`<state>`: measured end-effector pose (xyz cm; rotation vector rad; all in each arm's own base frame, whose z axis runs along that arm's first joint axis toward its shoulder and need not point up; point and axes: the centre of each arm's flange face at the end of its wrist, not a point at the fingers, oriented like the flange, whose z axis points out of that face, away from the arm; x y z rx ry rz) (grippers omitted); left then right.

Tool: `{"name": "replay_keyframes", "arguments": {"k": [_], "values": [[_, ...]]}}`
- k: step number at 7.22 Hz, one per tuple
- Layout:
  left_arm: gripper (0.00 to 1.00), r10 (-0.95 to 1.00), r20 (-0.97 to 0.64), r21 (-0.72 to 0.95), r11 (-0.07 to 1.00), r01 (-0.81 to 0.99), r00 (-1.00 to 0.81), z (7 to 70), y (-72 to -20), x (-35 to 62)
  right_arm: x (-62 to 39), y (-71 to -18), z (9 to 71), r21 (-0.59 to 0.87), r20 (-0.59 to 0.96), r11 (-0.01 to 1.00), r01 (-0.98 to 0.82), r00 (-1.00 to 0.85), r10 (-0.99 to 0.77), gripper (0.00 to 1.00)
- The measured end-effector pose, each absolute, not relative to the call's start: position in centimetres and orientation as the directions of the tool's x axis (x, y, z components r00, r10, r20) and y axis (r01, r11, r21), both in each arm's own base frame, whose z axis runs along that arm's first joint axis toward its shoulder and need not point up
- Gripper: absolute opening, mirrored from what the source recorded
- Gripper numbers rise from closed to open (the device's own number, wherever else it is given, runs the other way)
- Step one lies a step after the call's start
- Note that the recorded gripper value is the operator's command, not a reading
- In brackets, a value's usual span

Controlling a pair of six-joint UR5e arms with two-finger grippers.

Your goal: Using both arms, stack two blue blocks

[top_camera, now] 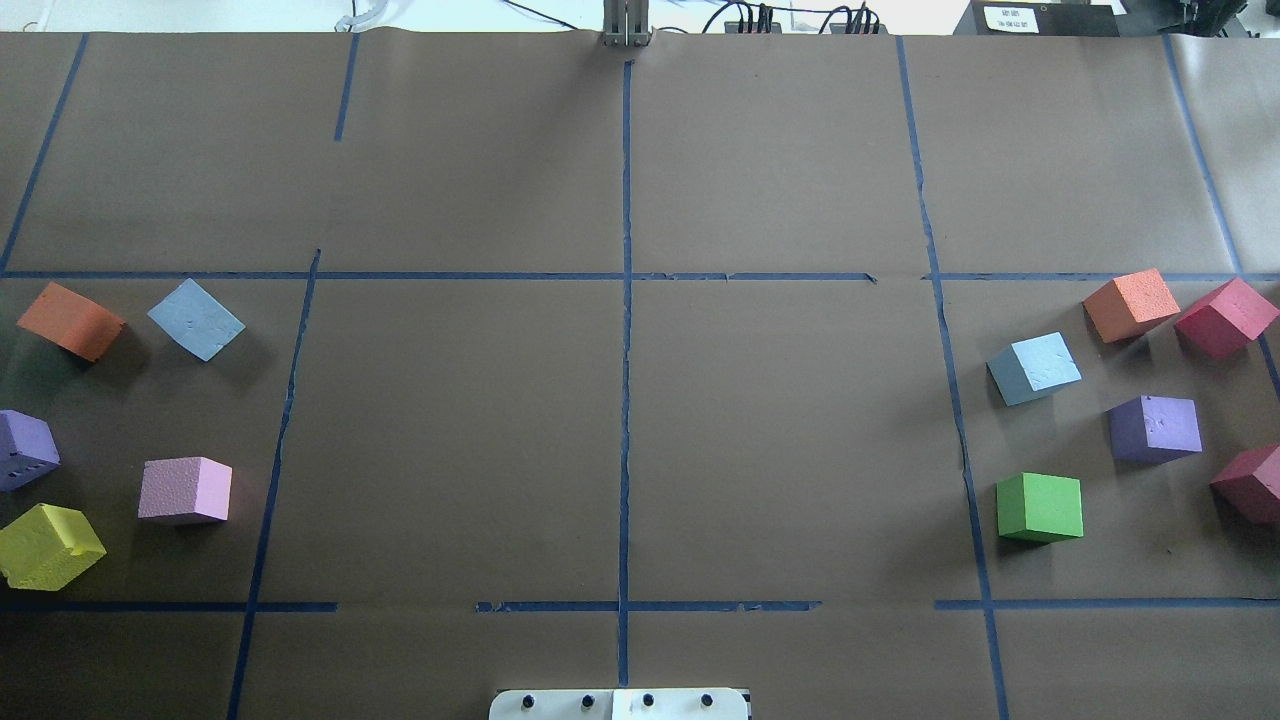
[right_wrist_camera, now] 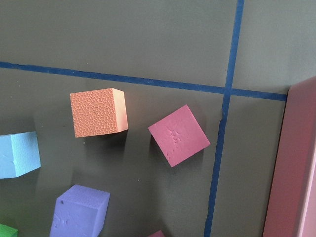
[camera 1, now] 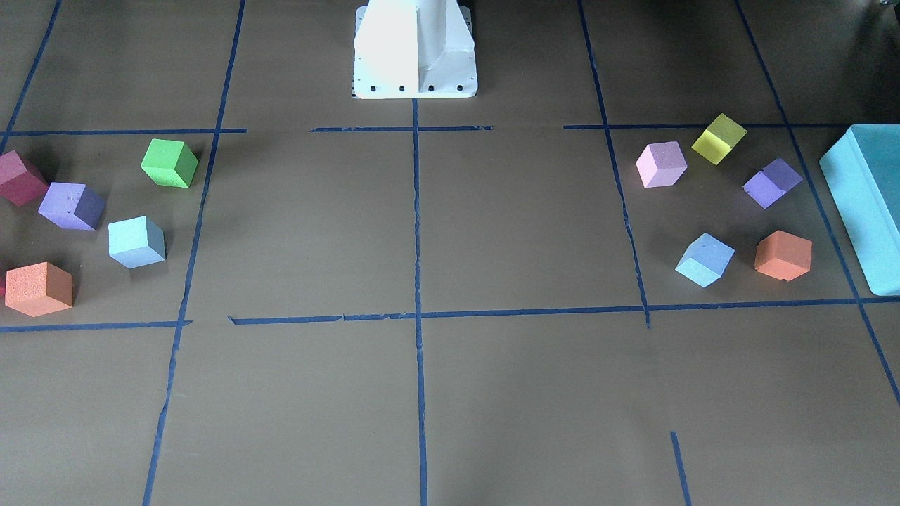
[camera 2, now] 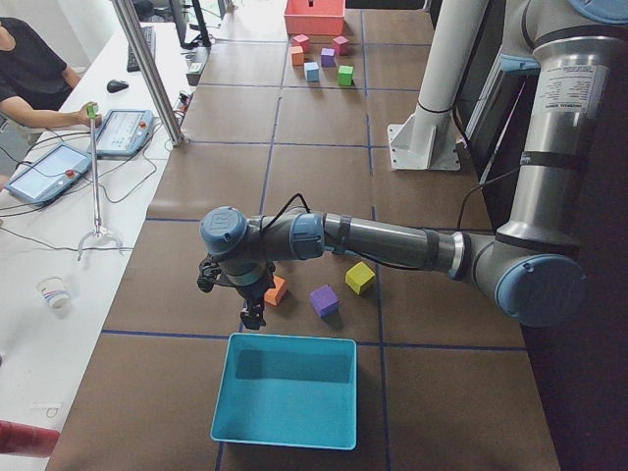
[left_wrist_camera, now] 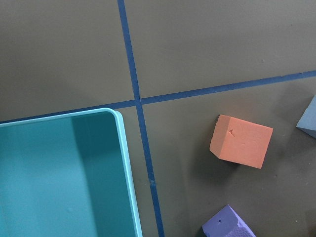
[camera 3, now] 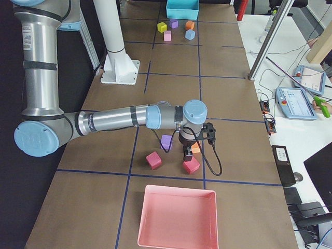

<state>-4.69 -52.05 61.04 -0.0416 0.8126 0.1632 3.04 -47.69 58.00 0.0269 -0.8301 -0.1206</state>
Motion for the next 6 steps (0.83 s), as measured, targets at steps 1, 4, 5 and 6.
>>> {"name": "replay_keyframes", "arguments": {"k": [1, 4, 5, 6], "values": [[1.00, 0.126, -0.725, 0.029, 0.988, -0.152, 0.678, 61.02, -52.09, -4.99, 3.04, -47.55, 58.15, 0.068, 0.735, 0.993, 0.096, 0.668, -0.115, 1.00], [1.00, 0.115, -0.723, 0.038, 0.991, -0.126, 0.681, 61.24, -51.59, -5.83, 2.96, -47.40, 58.09, 0.064, 0.745, 0.994, 0.093, 0.658, -0.109, 1.00], [1.00, 0.110, -0.724, 0.034, 0.992, -0.125, 0.681, 61.48, -51.38, -5.88, 2.85, -47.36, 58.01, 0.063, 0.755, 0.994, 0.092, 0.647, -0.108, 1.00], [1.00, 0.105, -0.724, 0.028, 0.992, -0.123, 0.682, 61.75, -51.14, -5.92, 2.77, -47.35, 57.93, 0.063, 0.762, 0.994, 0.091, 0.639, -0.107, 1.00]]}}
